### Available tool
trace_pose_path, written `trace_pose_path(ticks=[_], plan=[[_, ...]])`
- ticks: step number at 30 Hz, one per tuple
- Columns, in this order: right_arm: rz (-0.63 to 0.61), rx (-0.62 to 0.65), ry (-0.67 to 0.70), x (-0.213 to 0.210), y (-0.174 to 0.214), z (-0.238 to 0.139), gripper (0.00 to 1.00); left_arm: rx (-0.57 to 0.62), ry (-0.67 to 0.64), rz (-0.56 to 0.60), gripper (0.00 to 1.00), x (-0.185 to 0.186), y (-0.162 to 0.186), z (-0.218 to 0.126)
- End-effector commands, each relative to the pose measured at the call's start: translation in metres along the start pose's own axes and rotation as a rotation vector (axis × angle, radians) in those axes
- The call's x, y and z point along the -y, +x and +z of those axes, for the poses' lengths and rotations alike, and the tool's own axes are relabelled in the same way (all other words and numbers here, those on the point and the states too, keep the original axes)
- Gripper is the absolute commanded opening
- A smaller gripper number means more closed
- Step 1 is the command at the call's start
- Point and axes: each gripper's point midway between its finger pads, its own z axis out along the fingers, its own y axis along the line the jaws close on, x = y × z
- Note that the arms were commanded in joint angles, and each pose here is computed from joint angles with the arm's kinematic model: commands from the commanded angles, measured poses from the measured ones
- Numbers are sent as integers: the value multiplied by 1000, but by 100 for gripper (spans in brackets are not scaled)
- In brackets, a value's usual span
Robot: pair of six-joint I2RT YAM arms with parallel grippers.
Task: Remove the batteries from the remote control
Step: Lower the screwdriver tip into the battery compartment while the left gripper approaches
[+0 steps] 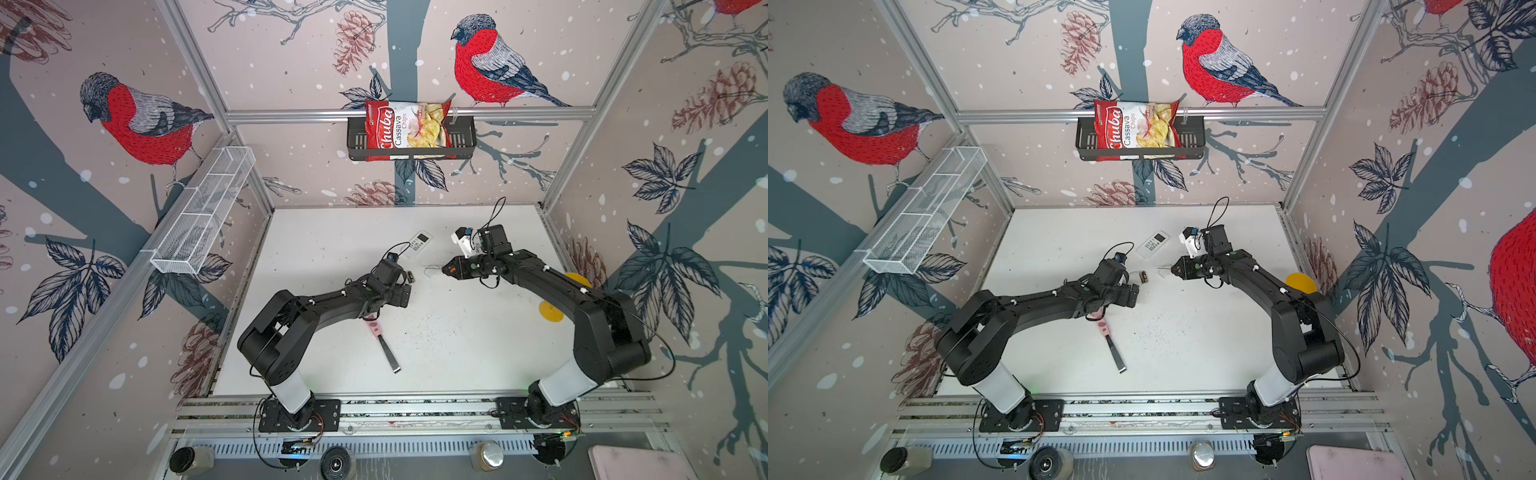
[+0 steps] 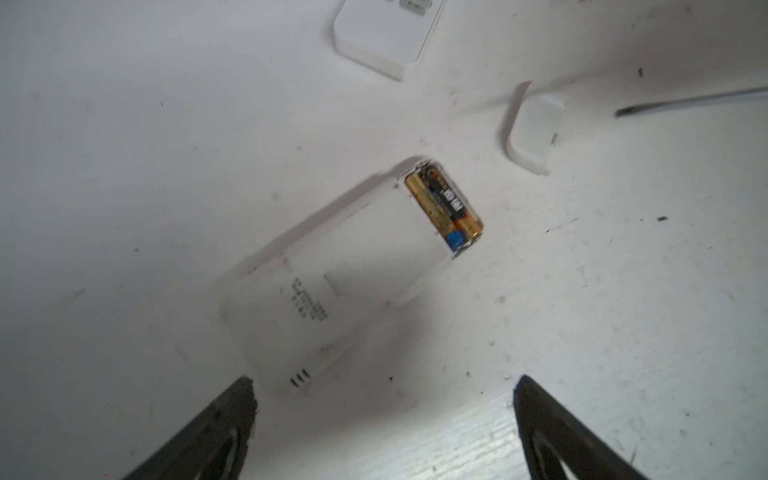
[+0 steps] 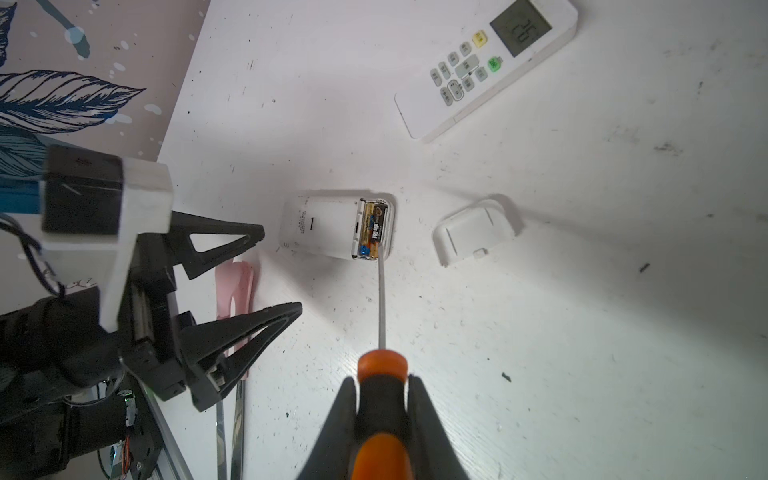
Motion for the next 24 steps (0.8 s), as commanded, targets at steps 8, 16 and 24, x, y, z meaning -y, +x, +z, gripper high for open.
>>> trace_pose_path(ticks=[8, 16, 24], plan=[[-23, 40, -13, -6, -8, 5, 0, -35, -85, -11, 96, -16, 15, 13], [-21, 23, -13, -4, -4, 7, 0, -21, -116, -61, 96, -36, 12, 19], [-18, 8, -9, -2, -1, 10, 0, 0, -104, -107, 96, -53, 2, 24]])
